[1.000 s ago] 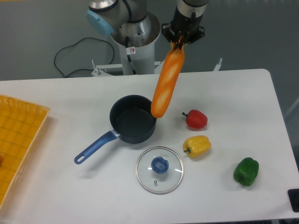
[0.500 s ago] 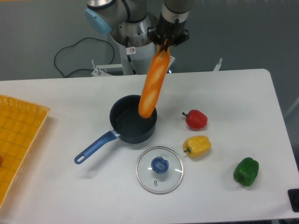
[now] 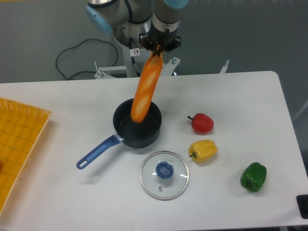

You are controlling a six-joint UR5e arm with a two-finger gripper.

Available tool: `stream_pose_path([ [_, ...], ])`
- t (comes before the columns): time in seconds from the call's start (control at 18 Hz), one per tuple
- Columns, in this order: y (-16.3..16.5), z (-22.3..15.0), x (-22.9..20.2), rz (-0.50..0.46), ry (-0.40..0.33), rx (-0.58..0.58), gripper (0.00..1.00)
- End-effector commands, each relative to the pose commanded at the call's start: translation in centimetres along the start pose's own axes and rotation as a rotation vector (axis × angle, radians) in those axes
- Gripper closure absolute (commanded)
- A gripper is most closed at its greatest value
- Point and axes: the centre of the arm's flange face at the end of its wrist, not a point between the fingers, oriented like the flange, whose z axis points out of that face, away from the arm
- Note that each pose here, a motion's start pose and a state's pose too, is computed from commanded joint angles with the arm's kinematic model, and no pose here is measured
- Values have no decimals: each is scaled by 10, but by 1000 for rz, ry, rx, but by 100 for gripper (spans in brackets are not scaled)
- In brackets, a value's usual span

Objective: Place the long bread in the pot
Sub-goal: 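Lower the bread end-first into the dark blue saucepan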

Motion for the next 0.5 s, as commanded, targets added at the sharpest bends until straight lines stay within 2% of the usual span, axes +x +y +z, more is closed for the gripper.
stream_pose_path([
  [0.17, -14, 10, 0, 10, -13, -29, 82],
  [0.5, -48, 31, 2, -29, -45, -85, 81],
])
